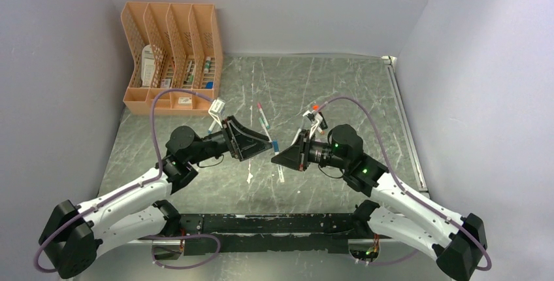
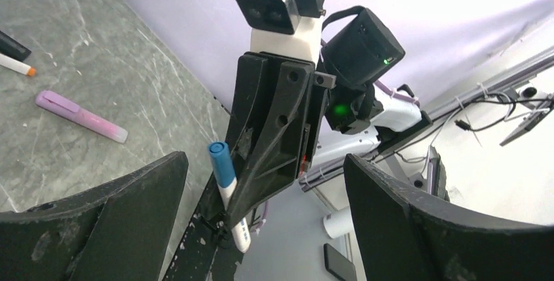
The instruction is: Open the pen caps
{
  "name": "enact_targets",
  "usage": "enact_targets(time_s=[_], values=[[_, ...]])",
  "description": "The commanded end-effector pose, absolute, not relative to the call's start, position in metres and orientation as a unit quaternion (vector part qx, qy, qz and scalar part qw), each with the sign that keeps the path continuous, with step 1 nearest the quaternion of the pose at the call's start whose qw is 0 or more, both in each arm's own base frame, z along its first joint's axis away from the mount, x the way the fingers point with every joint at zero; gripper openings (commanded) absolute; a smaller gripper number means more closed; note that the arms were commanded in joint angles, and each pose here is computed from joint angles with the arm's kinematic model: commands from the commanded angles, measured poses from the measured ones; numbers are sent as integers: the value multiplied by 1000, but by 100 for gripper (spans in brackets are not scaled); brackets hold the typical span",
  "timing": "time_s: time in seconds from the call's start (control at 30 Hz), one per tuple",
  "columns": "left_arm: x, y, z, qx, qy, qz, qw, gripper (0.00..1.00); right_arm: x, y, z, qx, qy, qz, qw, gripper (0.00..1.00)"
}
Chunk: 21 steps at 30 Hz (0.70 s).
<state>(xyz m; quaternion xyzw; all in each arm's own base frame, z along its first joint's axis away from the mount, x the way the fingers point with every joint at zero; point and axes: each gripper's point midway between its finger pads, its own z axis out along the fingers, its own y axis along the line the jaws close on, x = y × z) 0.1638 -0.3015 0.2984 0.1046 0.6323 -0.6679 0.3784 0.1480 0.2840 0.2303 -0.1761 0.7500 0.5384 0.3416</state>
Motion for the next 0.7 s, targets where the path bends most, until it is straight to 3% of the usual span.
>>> enact_targets(time_s=[0.0, 0.67], values=[[143, -305, 307, 164, 598, -692, 369, 100, 125, 286, 237, -219, 715, 582, 320, 0], [139, -309, 293, 165, 585, -715, 346, 98, 120, 301, 245, -222, 676, 635, 299, 0]])
